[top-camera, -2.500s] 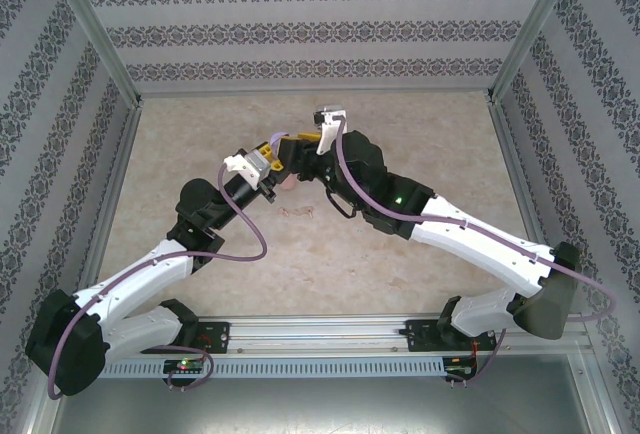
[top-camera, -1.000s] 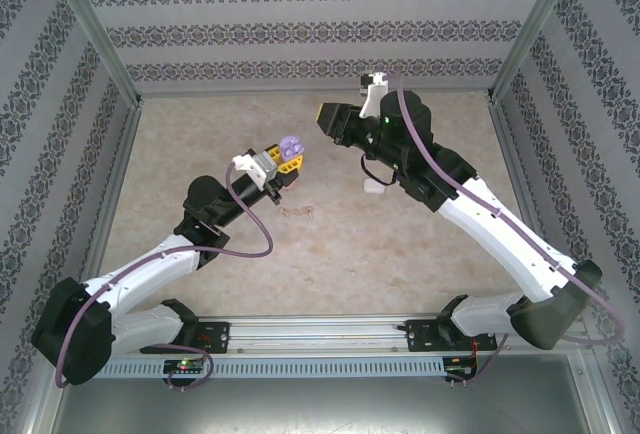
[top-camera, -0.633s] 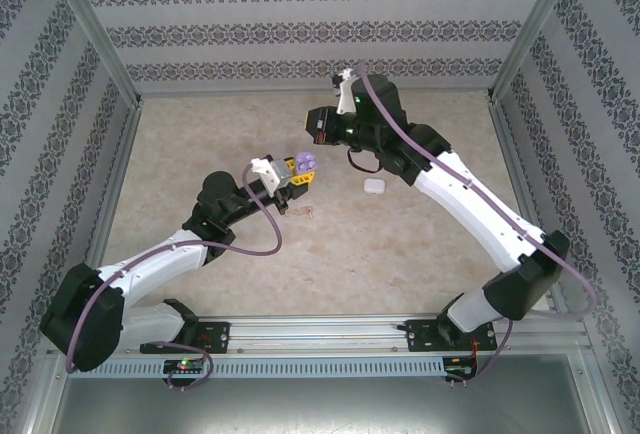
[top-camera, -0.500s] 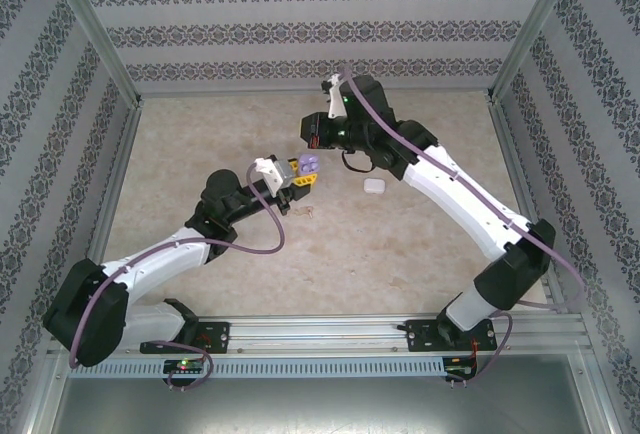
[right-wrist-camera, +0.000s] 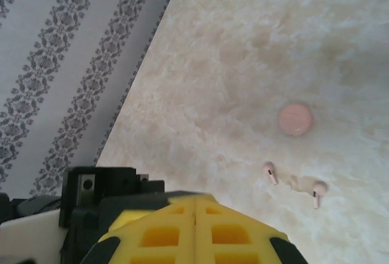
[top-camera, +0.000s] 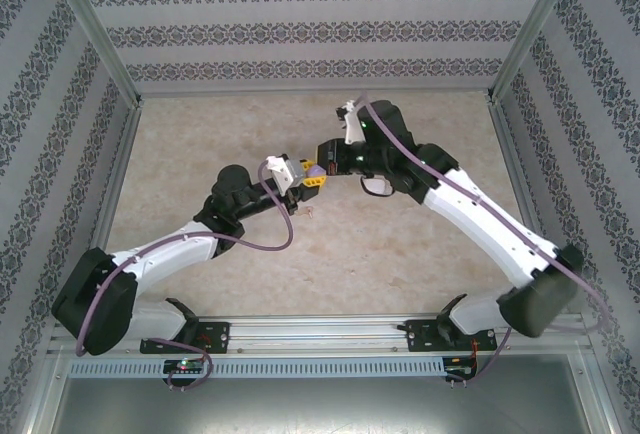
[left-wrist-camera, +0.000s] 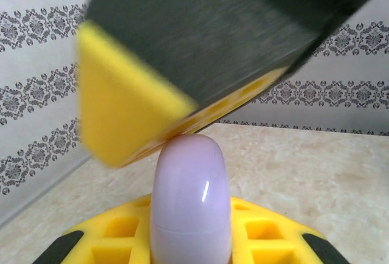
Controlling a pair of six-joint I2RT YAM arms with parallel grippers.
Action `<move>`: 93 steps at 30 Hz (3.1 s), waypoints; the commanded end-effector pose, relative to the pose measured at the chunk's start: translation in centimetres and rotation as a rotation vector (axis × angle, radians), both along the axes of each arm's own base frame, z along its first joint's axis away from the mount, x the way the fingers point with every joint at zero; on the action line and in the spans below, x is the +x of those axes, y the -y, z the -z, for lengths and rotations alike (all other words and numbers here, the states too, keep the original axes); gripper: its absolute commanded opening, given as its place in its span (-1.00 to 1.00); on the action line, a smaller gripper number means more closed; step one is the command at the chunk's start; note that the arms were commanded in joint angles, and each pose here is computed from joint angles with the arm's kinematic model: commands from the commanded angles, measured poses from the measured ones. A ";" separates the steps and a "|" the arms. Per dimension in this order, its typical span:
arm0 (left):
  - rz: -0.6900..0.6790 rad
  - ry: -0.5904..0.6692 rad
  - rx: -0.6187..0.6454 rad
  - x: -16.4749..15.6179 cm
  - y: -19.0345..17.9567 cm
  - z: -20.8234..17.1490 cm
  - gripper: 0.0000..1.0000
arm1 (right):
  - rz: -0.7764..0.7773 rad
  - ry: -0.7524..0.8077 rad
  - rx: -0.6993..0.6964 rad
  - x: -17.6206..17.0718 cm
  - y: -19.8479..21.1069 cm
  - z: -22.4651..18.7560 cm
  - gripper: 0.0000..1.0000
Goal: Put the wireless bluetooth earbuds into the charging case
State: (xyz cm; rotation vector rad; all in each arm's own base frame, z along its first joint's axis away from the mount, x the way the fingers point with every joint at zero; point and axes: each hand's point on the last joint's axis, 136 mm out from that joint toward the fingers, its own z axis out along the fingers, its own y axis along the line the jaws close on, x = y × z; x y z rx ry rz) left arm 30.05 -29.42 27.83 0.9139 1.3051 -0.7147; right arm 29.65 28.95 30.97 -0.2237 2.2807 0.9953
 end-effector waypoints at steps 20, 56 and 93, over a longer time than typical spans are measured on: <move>-0.274 -1.031 -0.064 10.5 4.5 14.9 -1.00 | 0.622 -0.080 -0.139 -0.7 16.6 11.6 -0.02; -0.559 -1.367 0.220 12.9 6.4 23.2 0.03 | 0.580 0.011 -0.126 -0.4 16.3 6.9 0.55; -1.001 -0.701 -0.233 8.7 -19.8 1.3 0.83 | 0.054 -0.144 -0.519 10.1 -3.5 16.8 0.56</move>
